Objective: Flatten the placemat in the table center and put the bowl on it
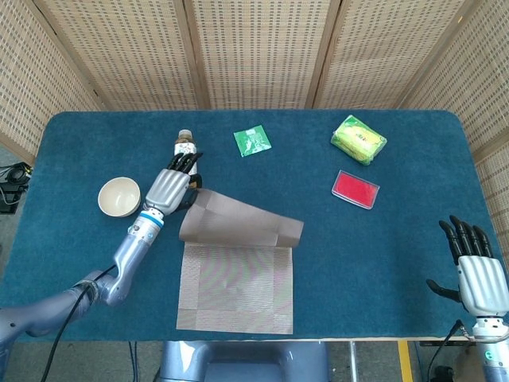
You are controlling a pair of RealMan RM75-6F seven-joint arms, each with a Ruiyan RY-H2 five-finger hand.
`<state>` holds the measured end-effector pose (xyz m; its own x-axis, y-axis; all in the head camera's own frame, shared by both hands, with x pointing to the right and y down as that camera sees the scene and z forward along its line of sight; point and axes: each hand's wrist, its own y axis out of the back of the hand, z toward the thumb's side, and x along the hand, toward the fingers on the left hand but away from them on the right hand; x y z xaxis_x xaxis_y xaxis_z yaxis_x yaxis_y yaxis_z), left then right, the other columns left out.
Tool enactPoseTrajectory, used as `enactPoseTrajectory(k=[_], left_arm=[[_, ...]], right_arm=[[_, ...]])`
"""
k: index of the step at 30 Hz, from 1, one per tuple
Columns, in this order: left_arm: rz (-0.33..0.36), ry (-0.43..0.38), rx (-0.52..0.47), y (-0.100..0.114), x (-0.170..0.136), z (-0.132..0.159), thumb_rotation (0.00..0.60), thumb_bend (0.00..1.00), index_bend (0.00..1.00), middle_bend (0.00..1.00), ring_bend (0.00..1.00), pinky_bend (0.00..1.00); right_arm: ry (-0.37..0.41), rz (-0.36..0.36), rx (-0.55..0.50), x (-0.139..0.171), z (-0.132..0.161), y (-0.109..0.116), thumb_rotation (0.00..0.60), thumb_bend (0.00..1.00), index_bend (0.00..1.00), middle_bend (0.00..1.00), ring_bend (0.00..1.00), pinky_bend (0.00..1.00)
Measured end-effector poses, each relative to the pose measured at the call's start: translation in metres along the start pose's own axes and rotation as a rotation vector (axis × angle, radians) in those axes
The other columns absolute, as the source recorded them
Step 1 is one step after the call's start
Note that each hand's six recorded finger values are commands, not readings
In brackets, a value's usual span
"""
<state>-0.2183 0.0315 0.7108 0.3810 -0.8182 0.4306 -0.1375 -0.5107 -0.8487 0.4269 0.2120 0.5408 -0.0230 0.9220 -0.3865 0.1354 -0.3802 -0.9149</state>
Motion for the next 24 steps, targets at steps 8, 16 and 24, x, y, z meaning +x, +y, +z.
enactPoseTrajectory(k=[8, 16, 24], left_arm=[[0.043, 0.100, -0.027, -0.004, 0.017, -0.020, 0.600, 0.55, 0.73, 0.00, 0.00, 0.00], [0.064, 0.149, -0.048, 0.003, 0.016, -0.033, 0.600, 0.06, 0.00, 0.00, 0.00, 0.00], [0.115, 0.138, -0.044, 0.039, -0.003, -0.040, 0.600, 0.00, 0.00, 0.00, 0.00, 0.00]], right_arm=[[-0.007, 0.000, 0.002, 0.000, -0.001, 0.000, 0.600, 0.00, 0.00, 0.00, 0.00, 0.00], [-0.001, 0.002, 0.006, 0.001, 0.001, -0.001, 0.600, 0.00, 0.00, 0.00, 0.00, 0.00], [0.011, 0.009, 0.016, 0.001, 0.003, -0.004, 0.600, 0.00, 0.00, 0.00, 0.00, 0.00]])
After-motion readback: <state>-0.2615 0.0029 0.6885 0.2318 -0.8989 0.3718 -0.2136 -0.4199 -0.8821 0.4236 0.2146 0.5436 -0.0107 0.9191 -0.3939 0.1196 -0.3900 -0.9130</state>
